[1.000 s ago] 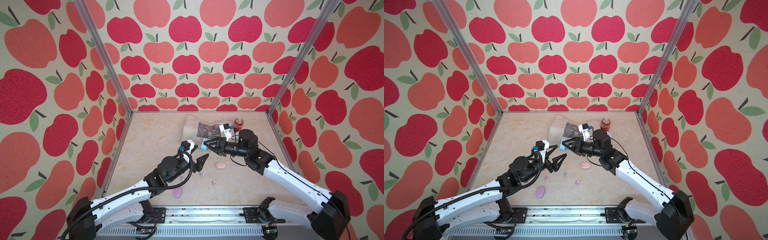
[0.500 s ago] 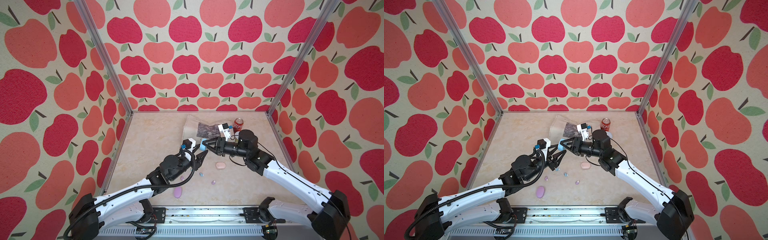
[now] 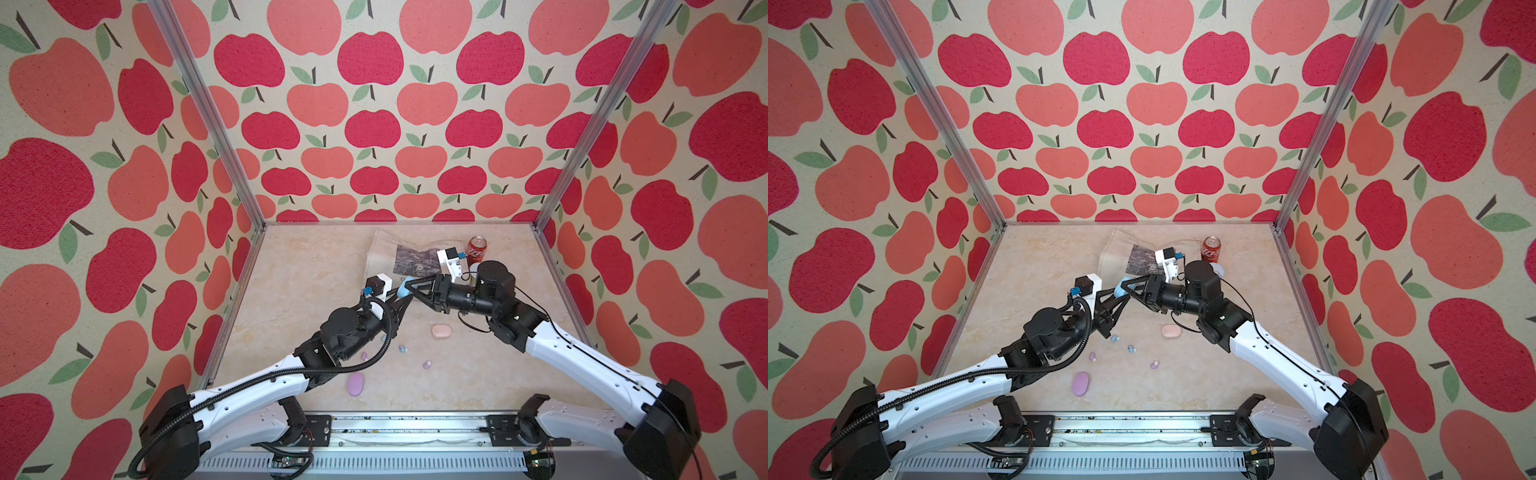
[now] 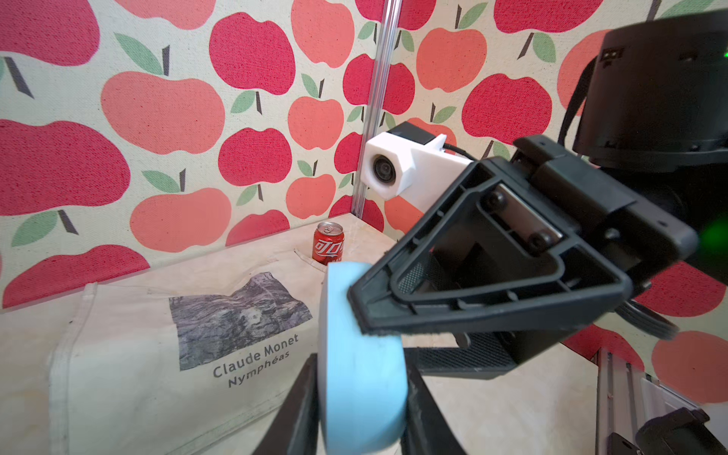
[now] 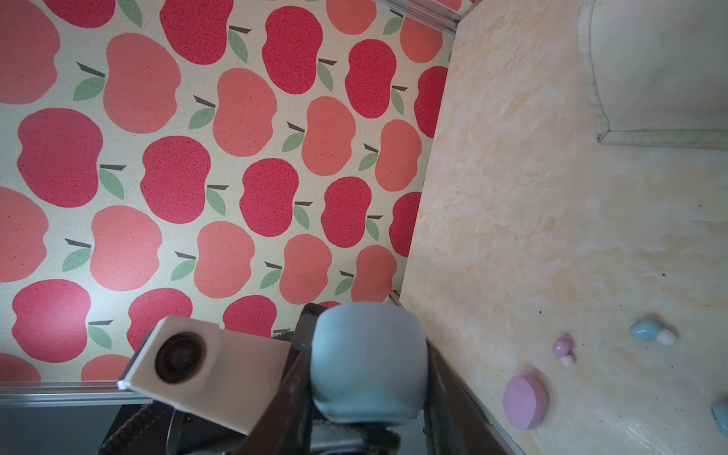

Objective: Insert wireless bluetooth earbuds into charging case
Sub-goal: Pass the charging case.

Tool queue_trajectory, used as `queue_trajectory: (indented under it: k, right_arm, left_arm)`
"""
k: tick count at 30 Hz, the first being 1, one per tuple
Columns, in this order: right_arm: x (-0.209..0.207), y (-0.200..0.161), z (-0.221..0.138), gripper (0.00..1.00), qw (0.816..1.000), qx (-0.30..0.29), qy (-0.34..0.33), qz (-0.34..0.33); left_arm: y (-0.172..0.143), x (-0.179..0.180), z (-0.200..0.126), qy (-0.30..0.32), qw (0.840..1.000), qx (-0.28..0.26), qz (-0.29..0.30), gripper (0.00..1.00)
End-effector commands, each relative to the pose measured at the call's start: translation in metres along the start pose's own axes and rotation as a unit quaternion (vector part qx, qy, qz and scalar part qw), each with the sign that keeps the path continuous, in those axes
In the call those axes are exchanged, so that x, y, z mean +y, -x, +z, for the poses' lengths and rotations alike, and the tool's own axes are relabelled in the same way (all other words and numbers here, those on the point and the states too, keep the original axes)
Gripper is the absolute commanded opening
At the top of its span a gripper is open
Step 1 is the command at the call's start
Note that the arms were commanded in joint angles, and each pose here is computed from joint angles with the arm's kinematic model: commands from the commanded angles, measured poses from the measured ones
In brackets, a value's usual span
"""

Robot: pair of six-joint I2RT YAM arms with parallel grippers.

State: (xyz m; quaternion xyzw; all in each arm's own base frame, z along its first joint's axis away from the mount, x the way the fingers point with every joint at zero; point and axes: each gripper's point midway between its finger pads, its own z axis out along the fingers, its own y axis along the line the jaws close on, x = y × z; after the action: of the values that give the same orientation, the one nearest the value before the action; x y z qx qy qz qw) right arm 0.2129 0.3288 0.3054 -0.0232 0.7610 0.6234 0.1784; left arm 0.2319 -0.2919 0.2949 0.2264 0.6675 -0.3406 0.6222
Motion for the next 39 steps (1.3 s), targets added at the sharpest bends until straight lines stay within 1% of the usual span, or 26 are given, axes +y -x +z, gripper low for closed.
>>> queue_trajectory:
  k: [1,2,5,10,13,15,20,24,27,31,39]
  right_arm:
    - [0.004,-0.008,0.002,0.26,1.000,0.018,0.017,-0.004]
    - [0.004,-0.008,0.002,0.27,1.000,0.018,0.017,-0.004]
    - [0.004,-0.009,0.002,0.34,1.000,0.022,0.018,-0.004]
    - [0.008,-0.005,-0.008,0.50,0.999,0.037,0.024,-0.007]
    - [0.014,-0.002,-0.019,0.59,0.997,0.064,0.037,-0.013]
    - [0.020,-0.003,-0.026,0.63,0.994,0.095,0.048,-0.019]
    - [0.035,-0.010,-0.041,0.68,0.980,0.174,0.090,-0.023]
    - [0.047,-0.016,-0.047,0.71,0.969,0.216,0.117,-0.038]
    - [0.041,-0.018,-0.046,0.74,0.968,0.222,0.105,-0.042]
    - [0.034,-0.020,-0.043,0.74,0.970,0.219,0.091,-0.045]
    - [0.035,-0.026,-0.029,0.73,0.968,0.226,0.090,-0.055]
  left_arm:
    - [0.022,-0.011,0.003,-0.020,1.000,-0.023,-0.003,0.23]
    - [0.022,-0.011,0.002,-0.020,1.000,-0.023,-0.002,0.20]
    - [0.021,-0.011,0.001,-0.020,1.000,-0.021,0.004,0.17]
    - [0.021,-0.009,-0.008,-0.026,0.999,-0.008,0.030,0.13]
    - [0.021,-0.009,-0.019,-0.043,0.998,0.009,0.048,0.12]
    - [0.020,-0.010,-0.028,-0.060,0.996,0.025,0.066,0.12]
    - [0.021,-0.016,-0.046,-0.092,0.986,0.054,0.129,0.11]
    - [0.023,-0.020,-0.053,-0.109,0.975,0.070,0.179,0.11]
    - [0.028,-0.020,-0.054,-0.107,0.973,0.070,0.190,0.11]
    - [0.037,-0.022,-0.052,-0.108,0.974,0.055,0.191,0.11]
    - [0.038,-0.028,-0.043,-0.115,0.975,0.048,0.185,0.11]
